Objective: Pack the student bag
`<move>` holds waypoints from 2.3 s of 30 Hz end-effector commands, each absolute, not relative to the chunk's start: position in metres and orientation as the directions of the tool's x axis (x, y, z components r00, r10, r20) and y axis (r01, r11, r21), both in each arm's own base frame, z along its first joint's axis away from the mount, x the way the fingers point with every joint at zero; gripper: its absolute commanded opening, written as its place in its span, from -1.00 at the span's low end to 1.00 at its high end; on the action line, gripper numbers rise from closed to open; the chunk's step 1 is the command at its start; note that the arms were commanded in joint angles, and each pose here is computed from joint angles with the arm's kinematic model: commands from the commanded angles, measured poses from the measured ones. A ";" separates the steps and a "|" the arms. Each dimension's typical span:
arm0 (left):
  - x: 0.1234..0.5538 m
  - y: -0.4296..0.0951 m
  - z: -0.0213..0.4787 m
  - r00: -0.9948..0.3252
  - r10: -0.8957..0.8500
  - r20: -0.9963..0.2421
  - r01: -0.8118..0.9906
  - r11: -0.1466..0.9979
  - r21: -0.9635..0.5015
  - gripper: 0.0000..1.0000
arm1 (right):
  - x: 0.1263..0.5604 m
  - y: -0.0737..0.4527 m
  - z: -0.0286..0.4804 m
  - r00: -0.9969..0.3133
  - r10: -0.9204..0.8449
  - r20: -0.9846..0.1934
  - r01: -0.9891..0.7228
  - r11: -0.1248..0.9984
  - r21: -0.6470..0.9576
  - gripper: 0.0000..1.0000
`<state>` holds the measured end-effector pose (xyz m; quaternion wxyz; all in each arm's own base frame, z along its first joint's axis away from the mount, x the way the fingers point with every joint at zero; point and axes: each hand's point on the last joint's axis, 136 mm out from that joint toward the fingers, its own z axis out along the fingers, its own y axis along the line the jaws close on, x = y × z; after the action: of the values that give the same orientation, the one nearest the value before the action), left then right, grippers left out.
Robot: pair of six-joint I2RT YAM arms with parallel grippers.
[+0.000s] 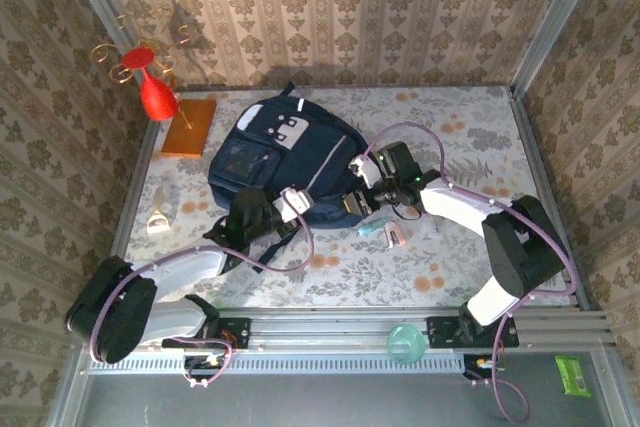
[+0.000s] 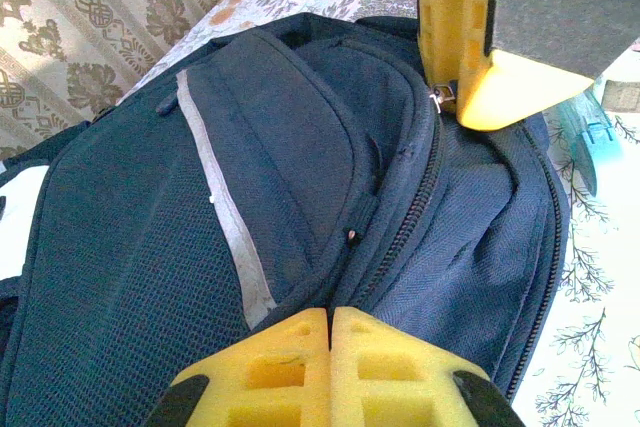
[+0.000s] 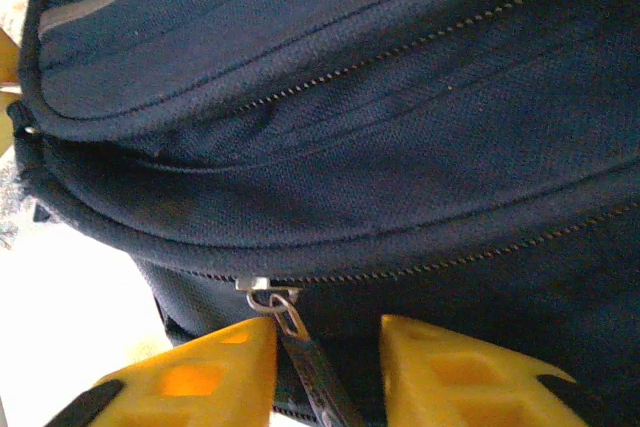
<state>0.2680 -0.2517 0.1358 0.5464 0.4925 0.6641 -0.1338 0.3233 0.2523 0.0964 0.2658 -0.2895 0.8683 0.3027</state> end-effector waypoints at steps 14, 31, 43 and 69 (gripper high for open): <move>0.290 -0.234 0.153 0.037 0.441 -0.897 0.728 0.603 0.327 -1.00 | 0.314 0.218 0.111 -0.726 -0.158 -0.670 -0.509 0.778 0.368 -1.00; 0.240 -0.327 0.167 0.351 0.546 -0.761 0.829 0.197 0.524 0.04 | 0.302 0.252 0.160 -0.698 -0.075 -0.713 -0.552 0.690 0.468 -1.00; 0.260 -0.343 0.138 0.318 0.616 -0.721 0.843 0.164 0.512 -0.19 | 0.302 0.256 0.168 -0.691 -0.049 -0.721 -0.557 0.671 0.489 -1.00; 0.277 -0.269 0.151 0.183 0.566 -0.804 0.821 0.362 0.442 -1.00 | 0.338 0.179 0.145 -0.692 -0.060 -0.719 -0.259 0.951 0.170 -1.00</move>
<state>0.2558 -0.3033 0.1562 0.5343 0.5918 0.5833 -0.1551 0.3134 0.2309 0.1475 0.3580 -0.1494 0.8852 0.2570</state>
